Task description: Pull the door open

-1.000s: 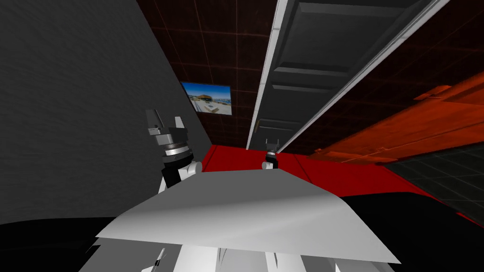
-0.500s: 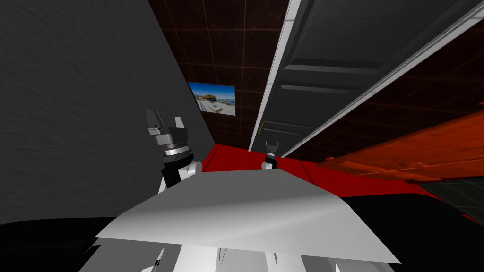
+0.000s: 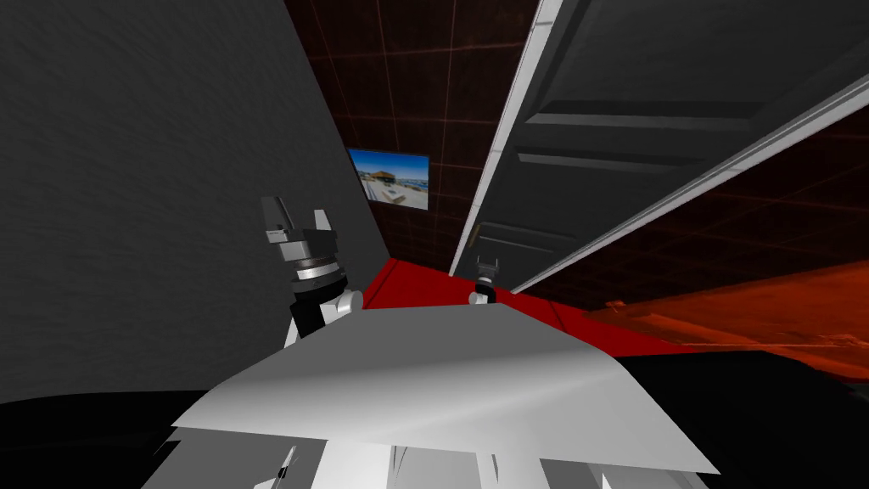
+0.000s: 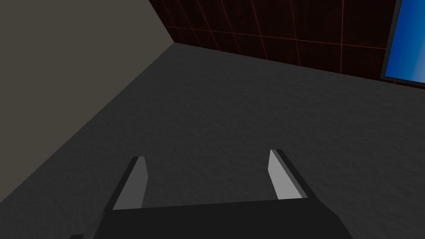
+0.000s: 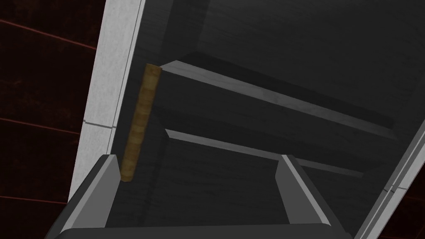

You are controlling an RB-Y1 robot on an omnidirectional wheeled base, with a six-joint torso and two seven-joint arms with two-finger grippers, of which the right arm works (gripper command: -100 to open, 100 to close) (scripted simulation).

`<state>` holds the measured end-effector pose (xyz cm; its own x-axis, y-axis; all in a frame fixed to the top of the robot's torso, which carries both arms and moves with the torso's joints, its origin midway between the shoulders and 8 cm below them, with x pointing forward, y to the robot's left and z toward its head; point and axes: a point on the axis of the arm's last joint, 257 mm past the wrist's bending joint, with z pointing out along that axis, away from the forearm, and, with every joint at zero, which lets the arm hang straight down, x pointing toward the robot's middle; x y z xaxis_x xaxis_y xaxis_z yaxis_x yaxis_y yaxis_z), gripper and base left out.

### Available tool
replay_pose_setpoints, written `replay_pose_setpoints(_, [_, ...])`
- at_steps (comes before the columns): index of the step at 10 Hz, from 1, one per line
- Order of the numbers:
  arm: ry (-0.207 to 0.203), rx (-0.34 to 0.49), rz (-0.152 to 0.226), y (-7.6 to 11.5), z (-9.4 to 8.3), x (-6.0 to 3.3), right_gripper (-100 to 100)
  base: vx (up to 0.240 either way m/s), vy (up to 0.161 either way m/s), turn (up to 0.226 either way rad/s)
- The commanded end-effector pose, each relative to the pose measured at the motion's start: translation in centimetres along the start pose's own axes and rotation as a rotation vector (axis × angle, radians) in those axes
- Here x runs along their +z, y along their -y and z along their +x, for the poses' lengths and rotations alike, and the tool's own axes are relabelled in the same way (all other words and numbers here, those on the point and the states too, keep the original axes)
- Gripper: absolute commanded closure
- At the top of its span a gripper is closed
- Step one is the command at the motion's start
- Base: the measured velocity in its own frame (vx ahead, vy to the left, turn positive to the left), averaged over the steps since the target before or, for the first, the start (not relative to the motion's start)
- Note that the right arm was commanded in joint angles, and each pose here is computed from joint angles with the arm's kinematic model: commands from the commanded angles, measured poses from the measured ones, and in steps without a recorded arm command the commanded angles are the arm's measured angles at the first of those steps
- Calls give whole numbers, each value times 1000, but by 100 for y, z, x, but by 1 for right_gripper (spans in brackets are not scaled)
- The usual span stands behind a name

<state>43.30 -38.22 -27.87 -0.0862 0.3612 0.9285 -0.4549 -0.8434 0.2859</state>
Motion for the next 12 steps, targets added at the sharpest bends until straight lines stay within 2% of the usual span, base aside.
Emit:
replay_pose_setpoints(1, [27, 30, -7, -6, -119, -26, -100, 74, -62, 148])
replay_pose_setpoints(12, [170, 182, -66, -71, -769, -187, -100, 64, -63, 135])
